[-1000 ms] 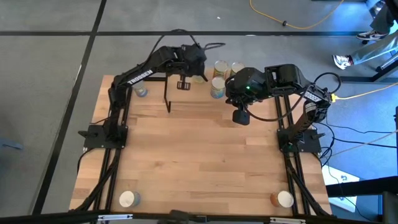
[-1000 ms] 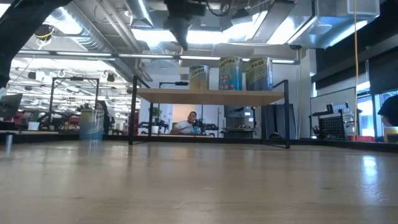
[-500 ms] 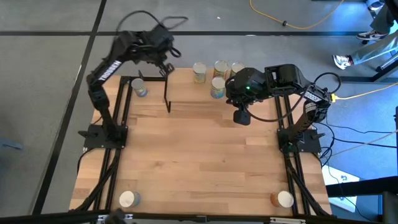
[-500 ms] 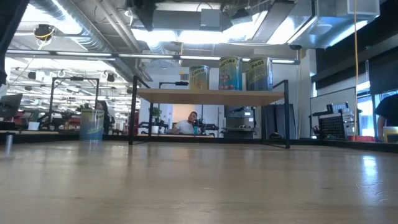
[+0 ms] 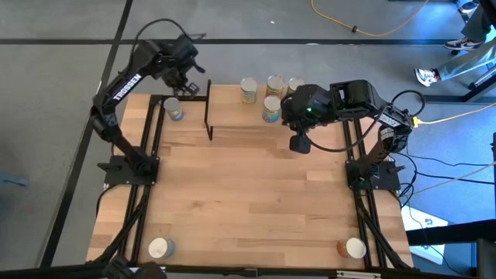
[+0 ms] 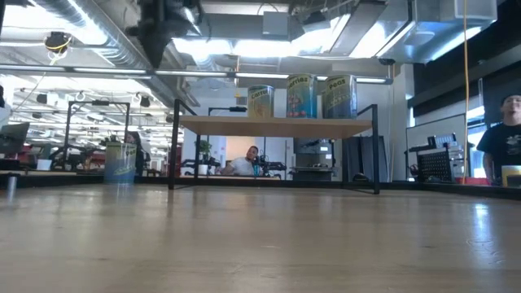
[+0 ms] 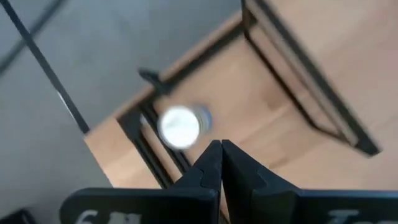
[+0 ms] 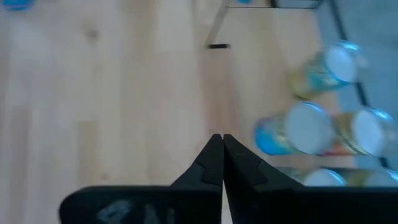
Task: Pick and place cans onto a shelf
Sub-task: Put the canned peas on the shelf
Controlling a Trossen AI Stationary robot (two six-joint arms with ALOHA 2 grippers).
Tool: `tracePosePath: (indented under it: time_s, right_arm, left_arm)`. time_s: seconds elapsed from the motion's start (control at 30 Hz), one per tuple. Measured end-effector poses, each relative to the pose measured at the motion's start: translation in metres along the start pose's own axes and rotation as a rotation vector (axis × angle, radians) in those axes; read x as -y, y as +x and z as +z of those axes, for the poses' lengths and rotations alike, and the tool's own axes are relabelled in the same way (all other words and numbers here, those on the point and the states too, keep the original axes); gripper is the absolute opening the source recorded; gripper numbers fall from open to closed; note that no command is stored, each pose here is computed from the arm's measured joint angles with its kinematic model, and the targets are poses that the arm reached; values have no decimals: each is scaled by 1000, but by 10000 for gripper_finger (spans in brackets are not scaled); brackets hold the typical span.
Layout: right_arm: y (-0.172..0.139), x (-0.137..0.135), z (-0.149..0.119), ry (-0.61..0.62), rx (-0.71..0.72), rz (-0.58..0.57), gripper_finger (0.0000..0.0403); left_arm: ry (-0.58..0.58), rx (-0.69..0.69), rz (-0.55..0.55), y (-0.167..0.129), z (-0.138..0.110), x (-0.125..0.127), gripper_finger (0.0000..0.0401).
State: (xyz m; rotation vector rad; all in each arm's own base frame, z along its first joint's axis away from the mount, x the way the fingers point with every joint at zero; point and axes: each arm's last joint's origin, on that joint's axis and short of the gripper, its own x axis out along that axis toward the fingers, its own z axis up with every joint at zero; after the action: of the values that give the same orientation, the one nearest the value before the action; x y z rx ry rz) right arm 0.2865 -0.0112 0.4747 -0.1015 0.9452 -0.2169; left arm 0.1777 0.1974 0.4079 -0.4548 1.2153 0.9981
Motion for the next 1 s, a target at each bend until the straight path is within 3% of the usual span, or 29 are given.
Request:
tracePosePath:
  time_s: [0.1, 0.23, 0.33, 0.5, 0.63, 0.73, 0.83, 1.0]
  right_arm:
    - [0, 2, 0, 11, 0, -61, 5]
    - [0, 2, 0, 25, 0, -67, 5]
    - [0, 2, 0, 24, 0, -66, 5]
    - [0, 2, 0, 24, 0, -66, 5]
    - [0, 2, 0, 24, 0, -66, 5]
    - [0, 2, 0, 24, 0, -65, 5]
    - [0, 2, 0, 25, 0, -65, 5]
    - [0, 1, 0, 27, -1, -18, 5]
  left_arm:
    - [48, -89, 12, 22, -6, -4, 0]
    - [152, -197, 34, 50, -14, -4, 6]
    - [163, -242, 47, 70, -18, -1, 17]
    - [203, -312, 164, 94, -28, 1, 35]
    - [248, -350, 84, 101, -33, 6, 40]
    - [347, -368, -2, 104, -36, 7, 38]
    - [425, -370, -10, 109, -37, 7, 33]
    - [368, -349, -55, 120, -37, 1, 22]
